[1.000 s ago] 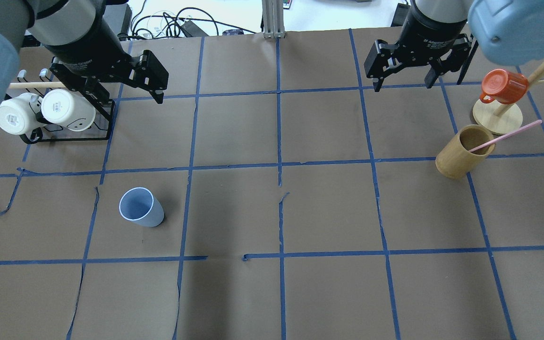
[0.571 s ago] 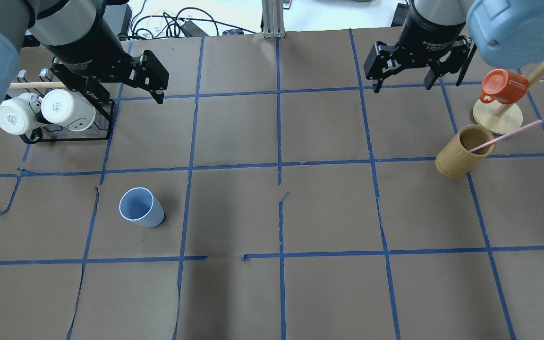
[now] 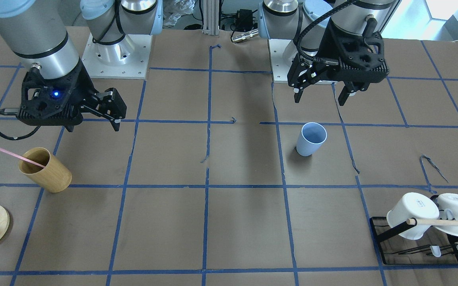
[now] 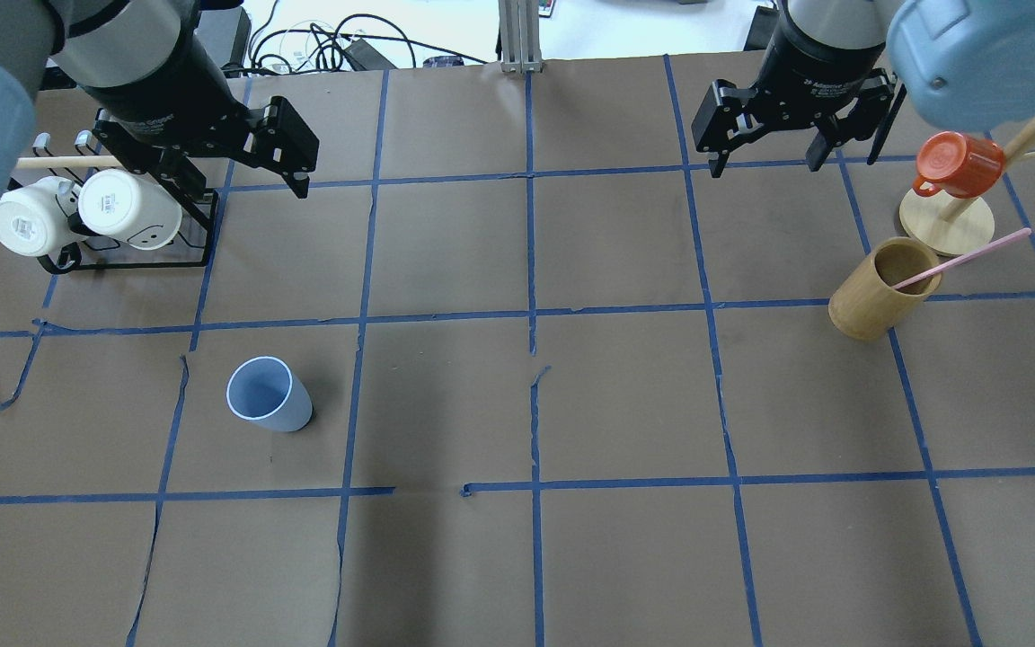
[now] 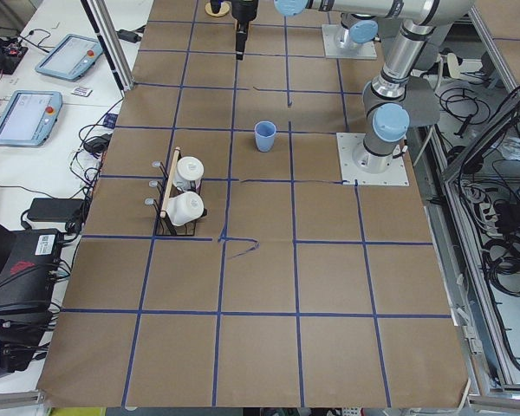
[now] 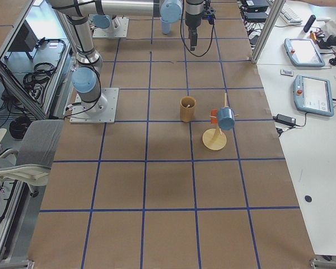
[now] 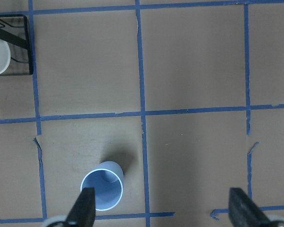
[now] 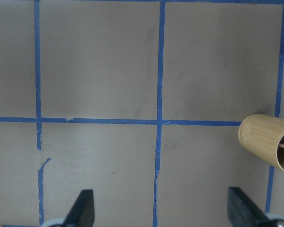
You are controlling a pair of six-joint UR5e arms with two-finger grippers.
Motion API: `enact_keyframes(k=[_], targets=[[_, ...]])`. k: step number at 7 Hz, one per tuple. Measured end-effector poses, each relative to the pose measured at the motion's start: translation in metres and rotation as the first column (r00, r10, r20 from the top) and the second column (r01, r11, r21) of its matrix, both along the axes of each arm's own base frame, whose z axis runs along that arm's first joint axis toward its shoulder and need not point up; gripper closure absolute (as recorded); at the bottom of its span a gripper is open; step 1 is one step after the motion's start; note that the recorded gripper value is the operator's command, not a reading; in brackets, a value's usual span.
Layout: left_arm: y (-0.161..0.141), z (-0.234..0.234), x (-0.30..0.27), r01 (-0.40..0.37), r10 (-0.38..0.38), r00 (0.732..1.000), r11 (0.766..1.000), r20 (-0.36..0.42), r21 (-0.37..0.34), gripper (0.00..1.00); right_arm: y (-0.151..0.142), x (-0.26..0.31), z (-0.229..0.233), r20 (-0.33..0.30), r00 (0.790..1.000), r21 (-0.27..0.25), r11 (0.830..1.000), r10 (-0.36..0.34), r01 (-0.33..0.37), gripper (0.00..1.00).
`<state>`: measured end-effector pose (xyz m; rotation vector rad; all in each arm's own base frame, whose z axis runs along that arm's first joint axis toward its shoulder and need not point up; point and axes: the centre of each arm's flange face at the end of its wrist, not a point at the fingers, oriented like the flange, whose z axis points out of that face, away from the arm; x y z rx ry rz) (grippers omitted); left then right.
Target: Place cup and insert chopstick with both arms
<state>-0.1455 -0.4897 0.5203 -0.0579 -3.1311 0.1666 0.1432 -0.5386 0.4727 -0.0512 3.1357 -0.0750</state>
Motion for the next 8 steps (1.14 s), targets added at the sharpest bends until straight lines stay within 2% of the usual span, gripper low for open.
enact_keyframes(k=[8], targets=[[-0.0003, 0.0001, 0.0008, -0.002, 0.002, 1.0, 1.0, -0.004, 0.0, 0.0, -0.0008, 0.0022, 0.0, 0.022, 1.0, -0.005, 1.0, 0.0, 0.0, 0.0]])
